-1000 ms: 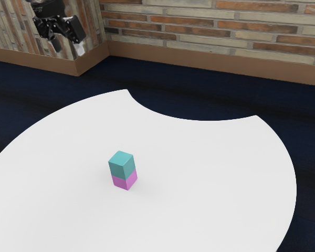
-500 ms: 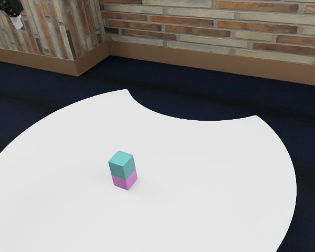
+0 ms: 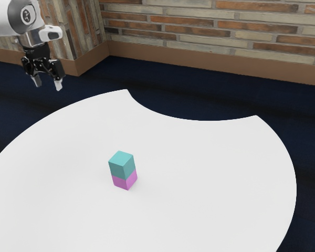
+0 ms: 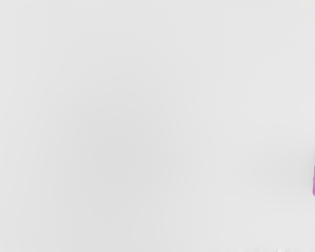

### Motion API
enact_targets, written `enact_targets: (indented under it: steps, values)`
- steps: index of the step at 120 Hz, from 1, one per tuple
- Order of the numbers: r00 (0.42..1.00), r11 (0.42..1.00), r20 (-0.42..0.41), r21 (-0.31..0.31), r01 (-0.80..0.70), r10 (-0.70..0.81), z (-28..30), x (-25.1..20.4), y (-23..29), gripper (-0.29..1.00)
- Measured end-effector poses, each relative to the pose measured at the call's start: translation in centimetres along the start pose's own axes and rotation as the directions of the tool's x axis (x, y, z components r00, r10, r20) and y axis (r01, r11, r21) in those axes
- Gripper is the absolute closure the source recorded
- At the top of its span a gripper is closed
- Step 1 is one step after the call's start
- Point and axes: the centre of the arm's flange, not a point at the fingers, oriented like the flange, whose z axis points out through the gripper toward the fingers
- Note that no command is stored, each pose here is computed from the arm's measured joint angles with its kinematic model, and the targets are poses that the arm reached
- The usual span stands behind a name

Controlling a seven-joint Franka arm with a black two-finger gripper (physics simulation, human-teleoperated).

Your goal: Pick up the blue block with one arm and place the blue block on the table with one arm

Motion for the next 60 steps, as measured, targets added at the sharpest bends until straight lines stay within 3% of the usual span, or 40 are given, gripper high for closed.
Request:
enact_targets:
  steps: [7,25,60]
  values:
    - [0.997,0.997,0.011,-0.03,-0.078,0.078,1.9,-1.2,4.2,0.02]
    - [0.973,0.973,0.02,0.0,-0.232,0.232,5.8,-2.7,14.5,0.02]
    - [0.975,0.974,0.01,0.047,-0.222,0.222,12.8,-2.8,19.2,0.02]
